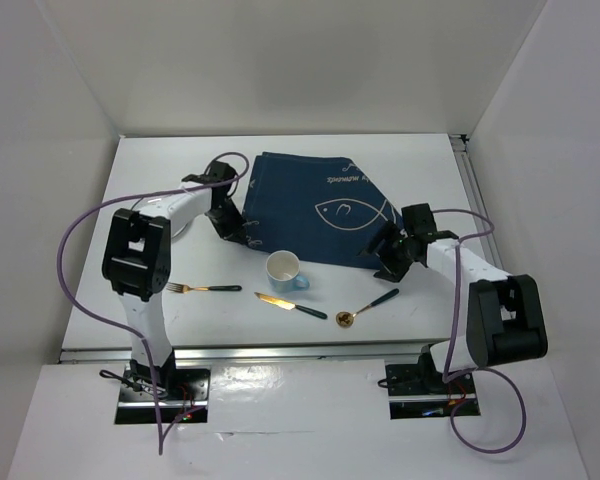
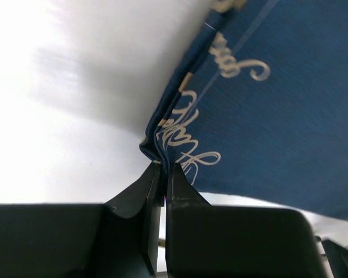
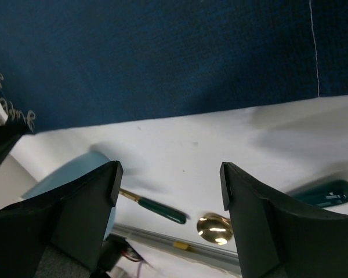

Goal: Set the dinner table for one person

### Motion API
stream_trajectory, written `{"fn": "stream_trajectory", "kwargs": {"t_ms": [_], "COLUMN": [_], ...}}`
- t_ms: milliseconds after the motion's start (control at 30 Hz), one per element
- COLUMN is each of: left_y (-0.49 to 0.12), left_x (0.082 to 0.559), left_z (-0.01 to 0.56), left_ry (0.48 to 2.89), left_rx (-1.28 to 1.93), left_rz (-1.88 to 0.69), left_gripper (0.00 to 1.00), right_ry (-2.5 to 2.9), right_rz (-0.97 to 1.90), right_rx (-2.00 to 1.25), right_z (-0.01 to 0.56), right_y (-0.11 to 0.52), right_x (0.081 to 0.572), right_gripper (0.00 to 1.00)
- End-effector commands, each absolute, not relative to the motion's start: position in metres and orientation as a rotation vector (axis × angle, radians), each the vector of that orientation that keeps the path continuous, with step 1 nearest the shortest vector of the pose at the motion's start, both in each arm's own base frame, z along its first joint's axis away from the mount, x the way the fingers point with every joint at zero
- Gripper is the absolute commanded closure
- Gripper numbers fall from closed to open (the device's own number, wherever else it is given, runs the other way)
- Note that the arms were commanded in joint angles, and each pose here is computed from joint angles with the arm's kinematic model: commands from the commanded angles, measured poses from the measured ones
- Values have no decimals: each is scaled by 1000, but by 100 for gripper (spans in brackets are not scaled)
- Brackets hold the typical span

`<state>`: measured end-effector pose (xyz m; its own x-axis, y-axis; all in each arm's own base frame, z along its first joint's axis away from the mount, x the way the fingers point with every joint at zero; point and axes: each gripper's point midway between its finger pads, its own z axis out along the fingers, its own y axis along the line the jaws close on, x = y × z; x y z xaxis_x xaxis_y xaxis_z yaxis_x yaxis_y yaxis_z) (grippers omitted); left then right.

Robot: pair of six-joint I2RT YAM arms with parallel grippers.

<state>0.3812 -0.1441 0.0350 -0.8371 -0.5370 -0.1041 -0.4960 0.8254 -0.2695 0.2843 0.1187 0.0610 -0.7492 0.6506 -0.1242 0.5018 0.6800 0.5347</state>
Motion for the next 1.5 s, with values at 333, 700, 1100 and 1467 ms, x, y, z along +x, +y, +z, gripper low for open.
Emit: {"fn": "stream_trajectory", "kwargs": {"t_ms": [333,700,1100,1467], "left_y": [-134,-134,-132,-125], "left_x": [360,360,378,465], "left_z": [92,98,131,287], "left_ry": [2725,2708,2643,2348], "left_rx": [-720,-722,-677,-463], "left_rz": [-367,-401,-419,-496], "left_gripper": [100,100,100,100], "right_ry": [2488,2413,2302,1994], "right_rz": [753,590,443,552], "right_rx": [1163,1293,1309,834], "right_z": [41,19,27,236], "right_y": [115,94,74,73], "right_x": [287,289,341,490], "right_gripper": [24,40,100,100]}}
